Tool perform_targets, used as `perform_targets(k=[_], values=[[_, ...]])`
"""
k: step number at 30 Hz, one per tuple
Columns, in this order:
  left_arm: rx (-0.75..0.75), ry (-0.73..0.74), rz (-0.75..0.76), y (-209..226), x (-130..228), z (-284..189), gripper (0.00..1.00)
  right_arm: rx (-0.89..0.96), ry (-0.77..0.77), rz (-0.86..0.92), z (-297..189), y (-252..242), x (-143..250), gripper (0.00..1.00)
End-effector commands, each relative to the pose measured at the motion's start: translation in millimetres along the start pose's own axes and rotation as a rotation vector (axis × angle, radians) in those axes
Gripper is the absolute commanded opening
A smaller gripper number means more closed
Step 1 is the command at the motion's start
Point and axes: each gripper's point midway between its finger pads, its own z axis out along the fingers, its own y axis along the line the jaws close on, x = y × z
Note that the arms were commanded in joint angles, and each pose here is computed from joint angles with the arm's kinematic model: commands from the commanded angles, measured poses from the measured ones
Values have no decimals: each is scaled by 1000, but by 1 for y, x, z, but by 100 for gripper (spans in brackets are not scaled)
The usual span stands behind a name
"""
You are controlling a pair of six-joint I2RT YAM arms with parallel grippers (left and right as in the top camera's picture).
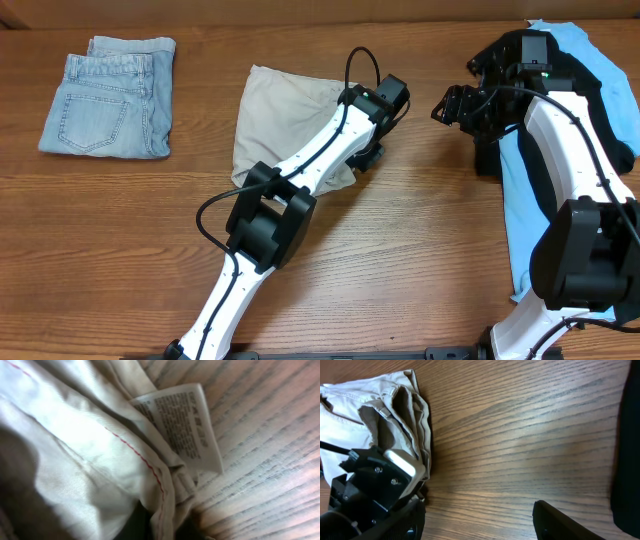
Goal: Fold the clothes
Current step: 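Lift the folded shorts with the left gripper and carry them left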
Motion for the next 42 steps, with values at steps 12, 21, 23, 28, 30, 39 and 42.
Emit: perform_targets(k=[12,21,23,28,30,39,42], values=[[-47,-75,-242,99,-11,-79,4,8,8,-7,-2,1,2,73],[-93,-201,-386,173,3,-139,4,8,7,-7,-2,1,2,73],[-100,-216,-404,182,6,-145,4,8,7,-8,-2,1,2,73],[-116,-265,-467,204,15,-164,4,9,7,-7,-2,1,2,73],[-127,-295,-505,217,19,-174,4,8,7,-7,-2,1,2,73],[-188,-316,-590,281,56,-183,4,9,8,-7,-2,1,2,73],[-216,-304,-558,304,71,-180,4,9,8,-7,-2,1,2,73]])
